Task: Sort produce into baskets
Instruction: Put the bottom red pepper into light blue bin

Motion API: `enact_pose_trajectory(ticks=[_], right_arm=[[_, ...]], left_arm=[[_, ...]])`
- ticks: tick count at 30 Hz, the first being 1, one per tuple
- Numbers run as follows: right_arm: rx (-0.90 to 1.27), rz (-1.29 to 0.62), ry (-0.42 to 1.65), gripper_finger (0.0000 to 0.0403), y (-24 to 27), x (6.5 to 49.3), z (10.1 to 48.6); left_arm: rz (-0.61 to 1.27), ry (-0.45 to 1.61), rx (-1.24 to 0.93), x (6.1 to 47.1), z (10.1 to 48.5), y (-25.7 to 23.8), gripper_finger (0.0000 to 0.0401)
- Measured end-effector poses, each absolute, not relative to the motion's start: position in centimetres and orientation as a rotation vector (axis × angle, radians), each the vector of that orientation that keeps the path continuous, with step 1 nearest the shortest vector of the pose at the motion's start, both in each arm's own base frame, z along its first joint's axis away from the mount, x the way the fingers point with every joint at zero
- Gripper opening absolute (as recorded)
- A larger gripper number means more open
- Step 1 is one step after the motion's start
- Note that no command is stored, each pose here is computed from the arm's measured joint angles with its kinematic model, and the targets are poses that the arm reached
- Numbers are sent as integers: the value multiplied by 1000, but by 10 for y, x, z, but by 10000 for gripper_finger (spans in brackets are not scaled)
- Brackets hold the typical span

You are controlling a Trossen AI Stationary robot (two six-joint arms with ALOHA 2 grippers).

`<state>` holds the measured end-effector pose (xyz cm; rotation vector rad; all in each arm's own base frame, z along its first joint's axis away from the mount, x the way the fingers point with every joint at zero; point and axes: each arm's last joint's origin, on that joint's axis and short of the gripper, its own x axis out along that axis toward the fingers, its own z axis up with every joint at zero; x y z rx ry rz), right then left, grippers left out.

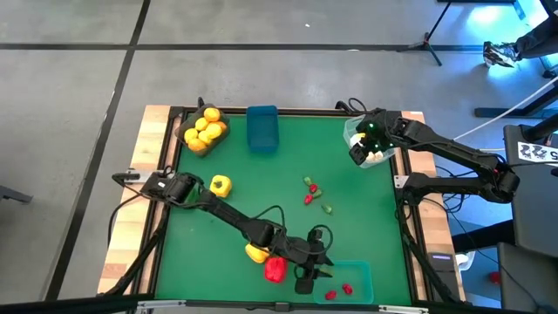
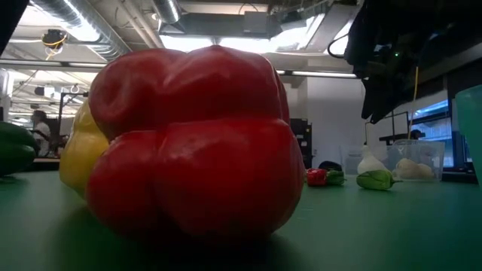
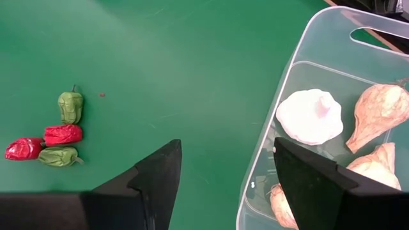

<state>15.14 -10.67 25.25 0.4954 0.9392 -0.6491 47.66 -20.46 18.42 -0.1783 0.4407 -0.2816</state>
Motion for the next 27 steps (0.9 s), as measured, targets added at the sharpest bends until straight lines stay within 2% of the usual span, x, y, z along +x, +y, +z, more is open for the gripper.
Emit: enact_pose_trajectory(ticks=[6, 11, 18, 21, 27], right_arm=[[497, -648, 940, 243, -107, 151, 252], [496, -648, 941, 243, -107, 151, 252], [501, -640, 941, 243, -106, 151, 252], [500, -640, 940, 243, -106, 152, 252], [500, -640, 941, 243, -106, 151, 252]], left_arm=[[-184, 434, -289, 479, 191, -199, 191], [-32, 399, -310, 482, 229, -174, 190], [465, 387, -167, 467, 262, -127, 173], [562, 423, -123, 466, 255, -115, 171], [630, 525, -148, 476, 212, -102, 171]])
